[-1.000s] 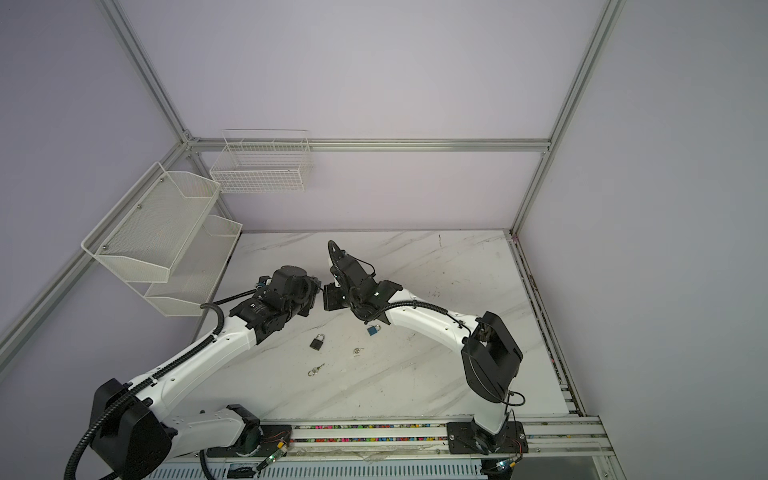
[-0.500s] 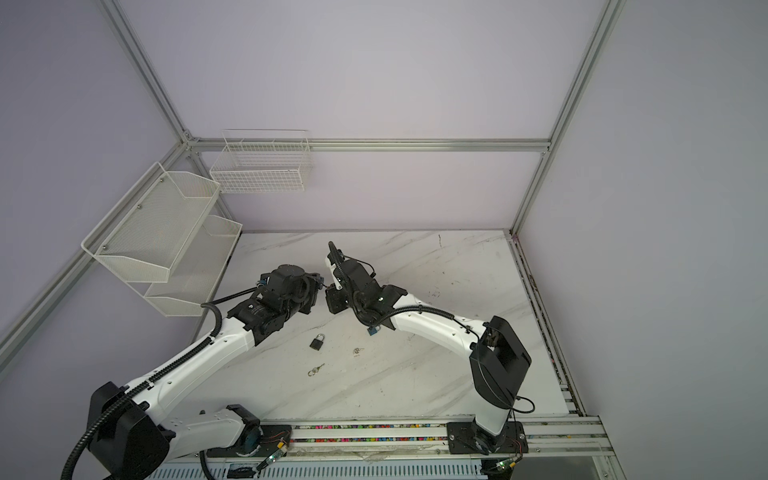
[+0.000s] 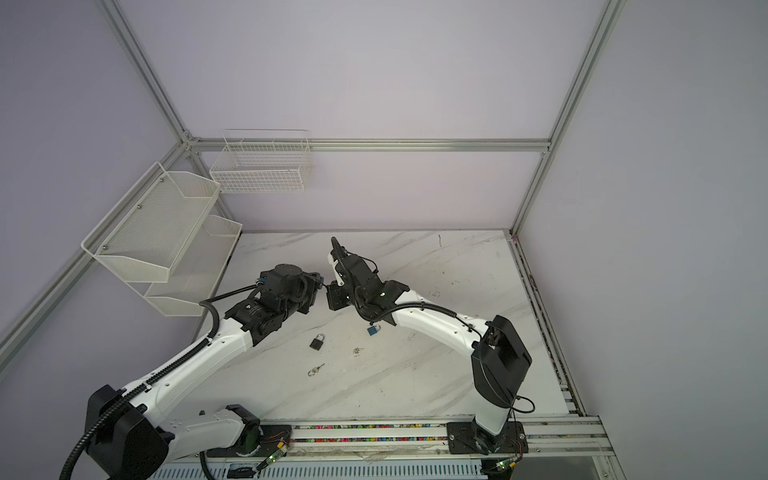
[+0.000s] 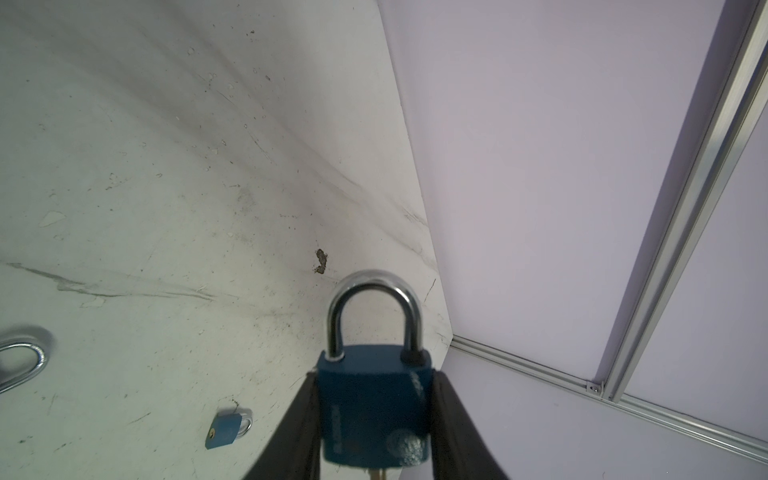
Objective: Unlock with the key
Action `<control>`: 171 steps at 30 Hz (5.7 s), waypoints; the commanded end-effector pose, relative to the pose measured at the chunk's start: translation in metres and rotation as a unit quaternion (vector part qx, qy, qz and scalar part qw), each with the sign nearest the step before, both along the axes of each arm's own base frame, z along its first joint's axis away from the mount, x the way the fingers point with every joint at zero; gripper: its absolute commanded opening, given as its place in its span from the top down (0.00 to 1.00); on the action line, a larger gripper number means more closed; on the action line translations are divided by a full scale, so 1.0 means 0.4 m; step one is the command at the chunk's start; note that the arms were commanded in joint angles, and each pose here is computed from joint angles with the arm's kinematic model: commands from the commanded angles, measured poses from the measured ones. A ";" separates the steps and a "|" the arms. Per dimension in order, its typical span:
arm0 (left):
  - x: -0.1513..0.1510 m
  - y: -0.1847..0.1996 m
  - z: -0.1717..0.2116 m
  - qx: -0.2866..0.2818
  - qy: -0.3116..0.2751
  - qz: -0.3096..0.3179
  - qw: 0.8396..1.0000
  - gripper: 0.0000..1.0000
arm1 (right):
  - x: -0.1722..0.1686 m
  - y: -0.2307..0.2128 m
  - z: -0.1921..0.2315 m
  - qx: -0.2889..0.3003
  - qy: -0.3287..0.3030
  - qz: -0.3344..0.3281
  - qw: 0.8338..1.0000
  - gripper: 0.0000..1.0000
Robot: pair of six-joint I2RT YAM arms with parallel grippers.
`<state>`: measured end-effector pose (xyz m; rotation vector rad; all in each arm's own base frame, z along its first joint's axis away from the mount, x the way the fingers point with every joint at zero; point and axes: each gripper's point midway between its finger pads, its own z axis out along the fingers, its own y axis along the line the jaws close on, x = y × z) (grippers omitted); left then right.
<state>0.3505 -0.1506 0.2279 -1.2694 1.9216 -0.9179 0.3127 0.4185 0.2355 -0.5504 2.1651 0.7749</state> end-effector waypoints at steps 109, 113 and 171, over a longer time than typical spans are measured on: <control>-0.061 -0.034 0.116 -0.065 -0.051 -0.078 0.993 0.96 | -0.050 0.031 0.040 0.025 0.038 -0.020 0.999 1.00; -0.060 -0.070 0.123 -0.071 -0.047 -0.097 0.992 0.96 | -0.061 0.075 0.081 0.066 0.040 0.010 0.997 1.00; -0.065 -0.086 0.119 -0.053 -0.090 -0.091 0.990 0.95 | -0.103 0.008 0.312 0.446 0.263 -0.001 0.856 1.00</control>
